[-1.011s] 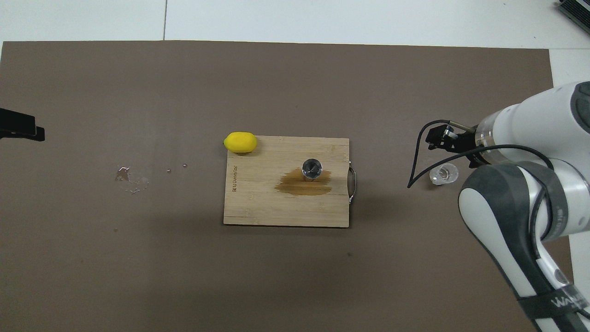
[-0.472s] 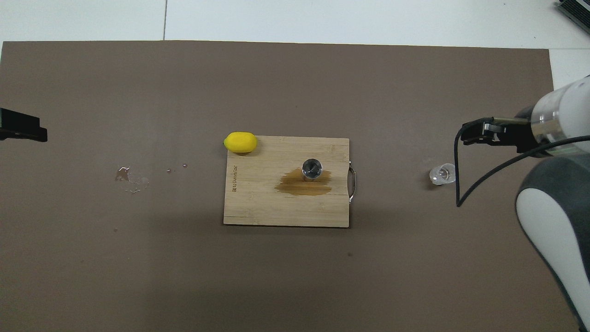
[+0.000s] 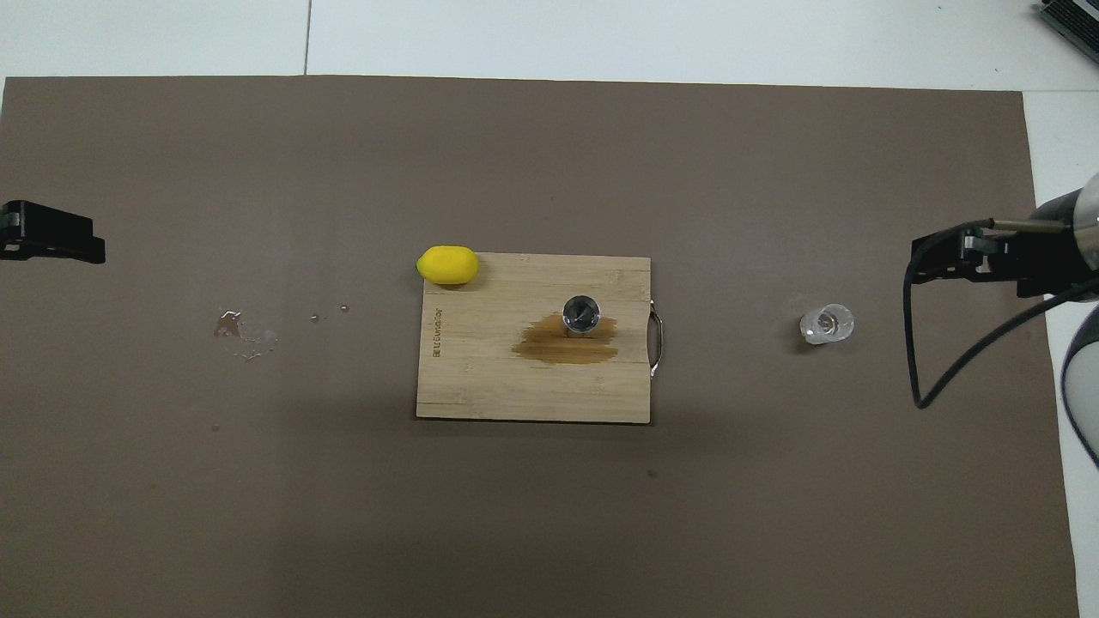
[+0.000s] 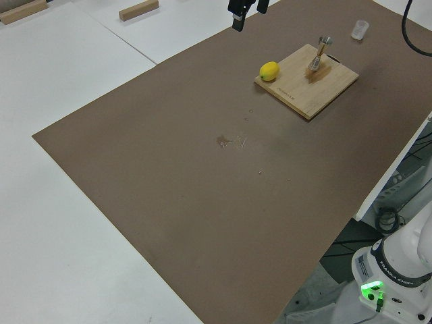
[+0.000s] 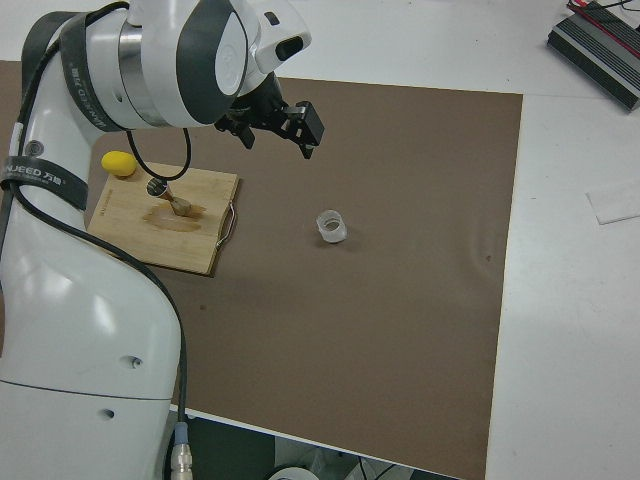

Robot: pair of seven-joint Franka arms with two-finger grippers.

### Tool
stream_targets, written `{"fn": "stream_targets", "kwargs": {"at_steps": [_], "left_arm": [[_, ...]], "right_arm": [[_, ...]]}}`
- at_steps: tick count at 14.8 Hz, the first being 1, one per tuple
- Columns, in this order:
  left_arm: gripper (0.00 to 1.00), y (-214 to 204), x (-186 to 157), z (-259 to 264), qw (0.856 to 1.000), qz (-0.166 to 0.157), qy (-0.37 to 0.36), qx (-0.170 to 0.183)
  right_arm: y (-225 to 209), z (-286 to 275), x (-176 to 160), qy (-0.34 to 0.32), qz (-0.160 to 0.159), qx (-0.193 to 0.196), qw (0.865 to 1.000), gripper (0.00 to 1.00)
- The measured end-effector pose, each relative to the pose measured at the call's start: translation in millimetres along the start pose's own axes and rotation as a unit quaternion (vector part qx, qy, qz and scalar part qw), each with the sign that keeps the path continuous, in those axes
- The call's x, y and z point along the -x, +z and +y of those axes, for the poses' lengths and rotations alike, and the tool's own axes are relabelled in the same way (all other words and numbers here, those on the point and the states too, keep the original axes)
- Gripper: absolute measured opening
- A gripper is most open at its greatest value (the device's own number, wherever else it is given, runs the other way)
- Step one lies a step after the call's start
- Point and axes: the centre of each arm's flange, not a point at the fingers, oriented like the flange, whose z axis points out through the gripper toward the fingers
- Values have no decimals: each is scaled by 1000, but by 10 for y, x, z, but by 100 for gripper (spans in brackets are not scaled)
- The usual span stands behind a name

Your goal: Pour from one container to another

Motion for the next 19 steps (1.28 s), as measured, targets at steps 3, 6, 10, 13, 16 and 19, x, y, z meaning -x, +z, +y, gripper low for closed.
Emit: {"fn": "stream_targets", "kwargs": {"at_steps": [3,6,10,13,16,19], "left_arm": [[100,-4,0,-11,1000,1,0,-5],[100,-5,0,-13,1000,1,0,-6],[100,14,5,-24,1000,-3,-1,-6],[100,19,12,-15,1000,-5,-1,-6],[100,19,29,-14,1000,-10,0,-7],[100,19,34,-15,1000,-11,0,-7]], "right_arm": [[25,-7,0,0,-2,-1,1000,100],[49,-11,-1,0,-4,-1,1000,100],[70,-49,6,4,-9,-20,1000,100],[84,-55,10,4,-11,-22,1000,100],[86,-53,13,4,-10,-21,1000,100],[79,-50,0,5,-2,-20,1000,100]]}}
